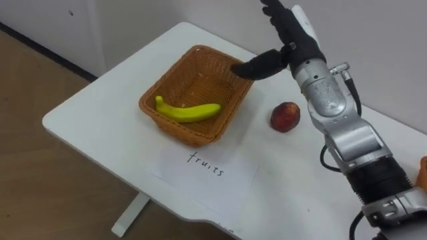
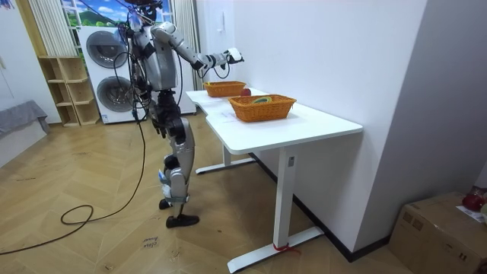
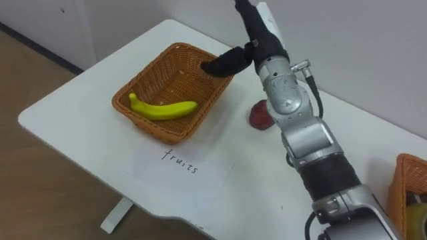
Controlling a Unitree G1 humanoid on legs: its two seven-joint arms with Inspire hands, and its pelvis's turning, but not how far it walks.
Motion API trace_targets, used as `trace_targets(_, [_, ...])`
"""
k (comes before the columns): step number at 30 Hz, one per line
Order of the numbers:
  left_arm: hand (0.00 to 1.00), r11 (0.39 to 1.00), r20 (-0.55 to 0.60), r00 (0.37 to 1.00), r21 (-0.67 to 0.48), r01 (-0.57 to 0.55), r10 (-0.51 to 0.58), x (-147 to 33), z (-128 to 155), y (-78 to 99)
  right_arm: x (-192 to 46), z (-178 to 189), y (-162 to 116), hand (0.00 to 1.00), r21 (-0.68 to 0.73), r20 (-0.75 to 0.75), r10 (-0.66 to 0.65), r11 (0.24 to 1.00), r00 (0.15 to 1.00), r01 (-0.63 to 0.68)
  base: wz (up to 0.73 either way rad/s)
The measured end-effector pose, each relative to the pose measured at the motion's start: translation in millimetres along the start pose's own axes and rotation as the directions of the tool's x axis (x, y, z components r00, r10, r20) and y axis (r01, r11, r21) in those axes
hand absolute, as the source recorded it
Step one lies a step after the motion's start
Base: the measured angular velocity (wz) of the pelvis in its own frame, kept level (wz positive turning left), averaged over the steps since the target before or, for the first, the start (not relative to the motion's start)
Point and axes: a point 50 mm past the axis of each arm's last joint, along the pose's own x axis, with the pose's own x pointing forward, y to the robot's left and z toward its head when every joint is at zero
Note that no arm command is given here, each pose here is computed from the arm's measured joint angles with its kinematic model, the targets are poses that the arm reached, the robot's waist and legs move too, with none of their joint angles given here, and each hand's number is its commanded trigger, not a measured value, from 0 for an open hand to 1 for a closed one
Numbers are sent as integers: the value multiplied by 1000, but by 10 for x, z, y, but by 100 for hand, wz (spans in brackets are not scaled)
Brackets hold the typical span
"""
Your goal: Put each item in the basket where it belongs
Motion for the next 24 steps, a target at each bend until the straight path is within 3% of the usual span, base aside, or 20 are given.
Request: trace_targets(24, [0,997,18,997,25,72,-72,-44,44,-154,-4,-126,-233,0,105,-53,-147,983,988,152,-3])
